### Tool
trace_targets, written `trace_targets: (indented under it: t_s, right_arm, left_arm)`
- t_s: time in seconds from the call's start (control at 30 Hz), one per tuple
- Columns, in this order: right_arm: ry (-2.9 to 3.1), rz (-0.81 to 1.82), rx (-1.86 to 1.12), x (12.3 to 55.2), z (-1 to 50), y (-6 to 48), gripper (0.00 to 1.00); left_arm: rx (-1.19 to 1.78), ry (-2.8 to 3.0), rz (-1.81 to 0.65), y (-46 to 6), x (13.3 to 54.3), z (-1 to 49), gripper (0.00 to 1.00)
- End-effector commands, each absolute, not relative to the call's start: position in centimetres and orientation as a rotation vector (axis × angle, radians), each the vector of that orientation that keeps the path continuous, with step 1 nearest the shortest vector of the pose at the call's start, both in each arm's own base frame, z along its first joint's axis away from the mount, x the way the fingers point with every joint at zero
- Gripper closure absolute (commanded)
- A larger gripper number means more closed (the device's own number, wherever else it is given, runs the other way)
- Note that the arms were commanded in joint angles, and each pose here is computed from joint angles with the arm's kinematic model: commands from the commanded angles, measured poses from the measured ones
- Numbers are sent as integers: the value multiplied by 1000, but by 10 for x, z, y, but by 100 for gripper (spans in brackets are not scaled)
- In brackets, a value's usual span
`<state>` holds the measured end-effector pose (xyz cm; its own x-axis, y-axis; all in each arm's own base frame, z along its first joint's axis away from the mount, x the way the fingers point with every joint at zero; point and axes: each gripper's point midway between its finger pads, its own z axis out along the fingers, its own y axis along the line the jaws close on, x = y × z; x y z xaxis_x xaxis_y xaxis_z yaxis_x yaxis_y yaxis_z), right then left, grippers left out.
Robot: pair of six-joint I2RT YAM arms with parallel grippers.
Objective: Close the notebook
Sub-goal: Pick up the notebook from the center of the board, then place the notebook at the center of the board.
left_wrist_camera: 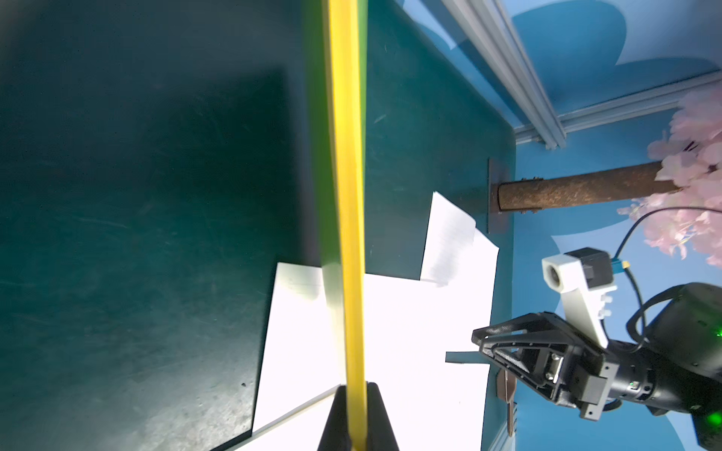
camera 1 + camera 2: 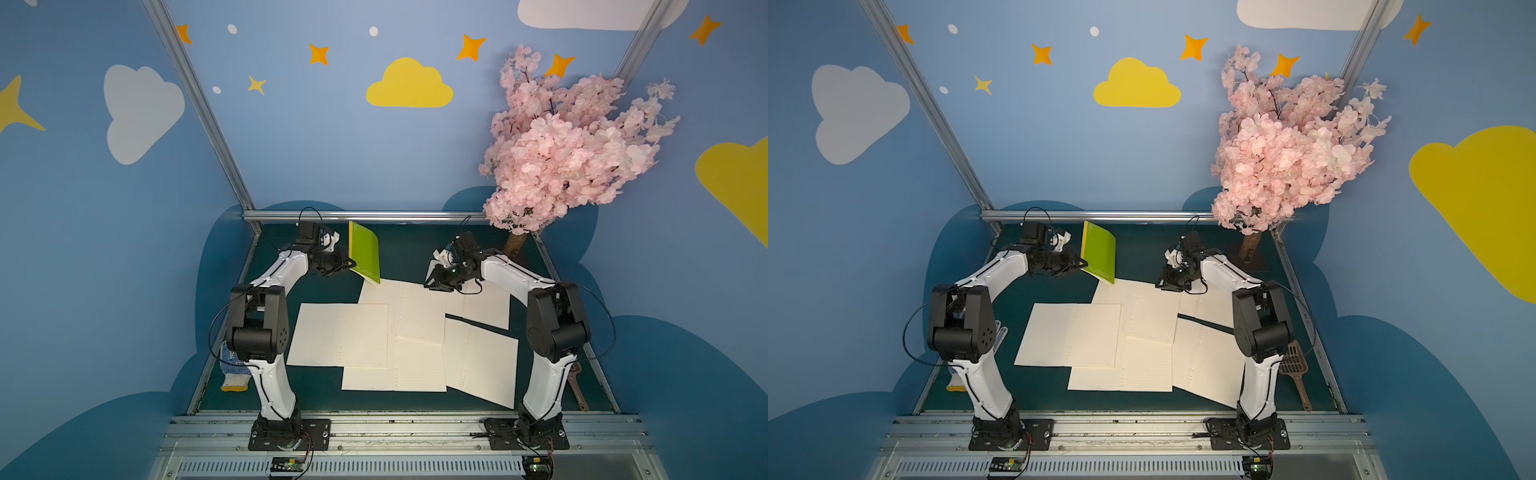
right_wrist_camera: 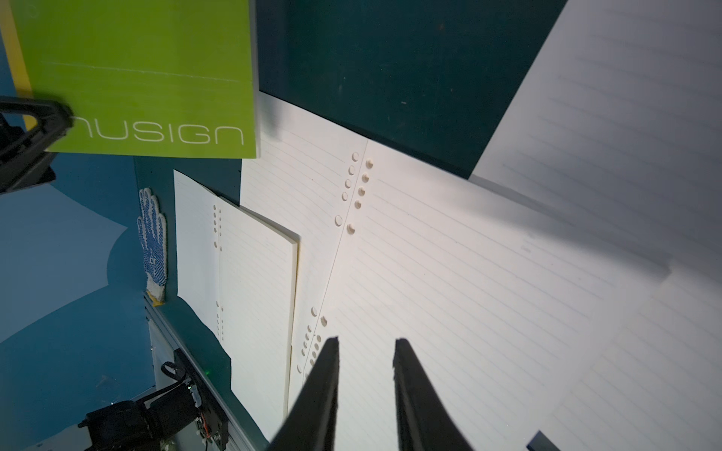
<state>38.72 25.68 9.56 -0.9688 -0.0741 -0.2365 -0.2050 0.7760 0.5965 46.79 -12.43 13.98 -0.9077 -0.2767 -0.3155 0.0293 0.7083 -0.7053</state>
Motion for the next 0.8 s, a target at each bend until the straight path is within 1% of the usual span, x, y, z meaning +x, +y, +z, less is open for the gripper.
trace_targets:
  t_s: [0.0,0.23,0.57,0.77]
  right_arm:
    - [2759,960,-231,381,105,252,73]
    - [2759,957,-234,379,105,251,73]
    - [2765,952,-239,375,108,249,73]
    - [2769,943,-243,370,109,246,73]
  left_arm:
    - [-124,2470,-1059,-114,467,167,97]
    - [-178,2473,-1011,-76,471,163,97]
    - [-214,2552,-924,-25,480,143,96]
    - [-247,2551,-947,0,488,137,97]
